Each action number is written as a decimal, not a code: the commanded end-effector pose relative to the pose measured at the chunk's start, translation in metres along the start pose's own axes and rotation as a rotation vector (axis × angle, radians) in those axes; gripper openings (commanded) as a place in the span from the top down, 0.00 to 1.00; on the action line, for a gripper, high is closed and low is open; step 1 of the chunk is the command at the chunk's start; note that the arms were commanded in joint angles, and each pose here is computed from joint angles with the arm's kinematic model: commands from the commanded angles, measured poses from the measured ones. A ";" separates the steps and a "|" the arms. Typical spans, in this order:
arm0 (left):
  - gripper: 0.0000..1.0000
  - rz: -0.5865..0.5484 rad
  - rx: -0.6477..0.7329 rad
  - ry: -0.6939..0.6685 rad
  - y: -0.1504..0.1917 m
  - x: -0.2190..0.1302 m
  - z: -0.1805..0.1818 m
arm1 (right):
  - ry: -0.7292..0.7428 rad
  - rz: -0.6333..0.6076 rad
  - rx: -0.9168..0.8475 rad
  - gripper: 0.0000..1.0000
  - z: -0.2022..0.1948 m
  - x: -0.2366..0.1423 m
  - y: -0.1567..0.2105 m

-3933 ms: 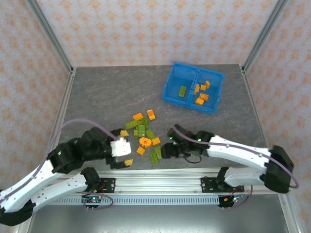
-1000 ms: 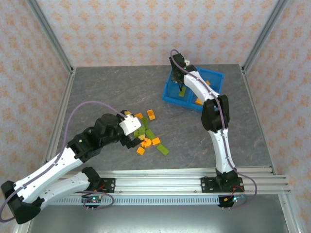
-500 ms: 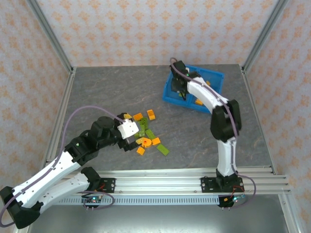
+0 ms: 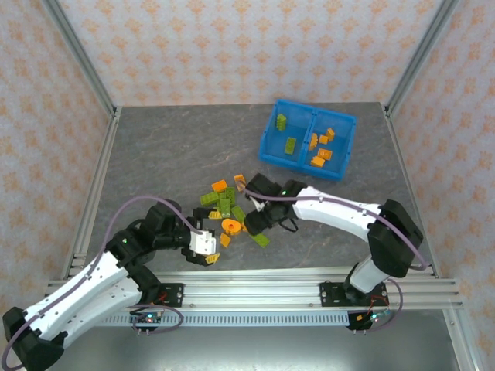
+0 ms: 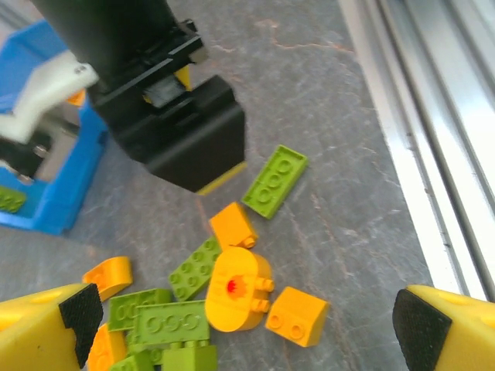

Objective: Sort the legos into containers by color

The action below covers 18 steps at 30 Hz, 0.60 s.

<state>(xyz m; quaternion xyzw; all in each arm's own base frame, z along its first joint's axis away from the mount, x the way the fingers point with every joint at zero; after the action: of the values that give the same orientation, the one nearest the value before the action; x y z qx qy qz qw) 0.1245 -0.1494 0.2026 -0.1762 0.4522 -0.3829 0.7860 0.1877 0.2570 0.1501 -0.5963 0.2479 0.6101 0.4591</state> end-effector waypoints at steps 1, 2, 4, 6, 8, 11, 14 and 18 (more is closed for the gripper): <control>0.00 -0.055 0.060 0.065 -0.008 -0.003 -0.003 | -0.050 0.111 -0.014 0.21 0.008 0.011 0.021; 0.00 -0.060 0.060 0.051 -0.008 -0.003 -0.002 | -0.051 0.129 -0.019 0.20 0.009 0.015 0.025; 0.00 -0.070 0.039 0.002 -0.008 -0.002 0.002 | -0.044 0.151 -0.031 0.19 0.011 0.024 0.031; 0.00 -0.070 0.034 -0.030 -0.007 -0.002 0.003 | -0.011 0.157 -0.031 0.21 0.009 0.034 0.034; 0.00 -0.064 0.031 -0.045 -0.006 -0.003 0.004 | 0.024 0.162 -0.028 0.24 0.005 0.044 0.034; 0.00 -0.054 0.011 -0.053 -0.004 -0.003 0.007 | 0.074 0.161 -0.019 0.31 0.002 0.054 0.030; 0.00 -0.045 0.000 -0.050 -0.003 -0.002 0.007 | 0.076 0.168 -0.015 0.36 0.005 0.063 0.029; 0.00 -0.046 -0.002 -0.050 -0.002 -0.001 0.008 | 0.098 0.172 0.008 0.47 0.005 0.076 0.035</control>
<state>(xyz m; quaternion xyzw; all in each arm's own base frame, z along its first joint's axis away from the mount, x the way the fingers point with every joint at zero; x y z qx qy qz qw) 0.1270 -0.1504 0.2090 -0.1881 0.4347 -0.3972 0.7860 0.1663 0.2598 0.0859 -0.5973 0.3189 0.6250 0.3884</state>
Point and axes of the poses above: each hand's point on the last joint's axis, 136 mm out from that joint toward the fingers, its own x axis out along the fingers, its own z axis along the line the jaws close on, y = z × x, the point moved 7 cm from there along -x, back along the fingers, and after that the axes turned 5 degrees about x, right-handed, at the moved point
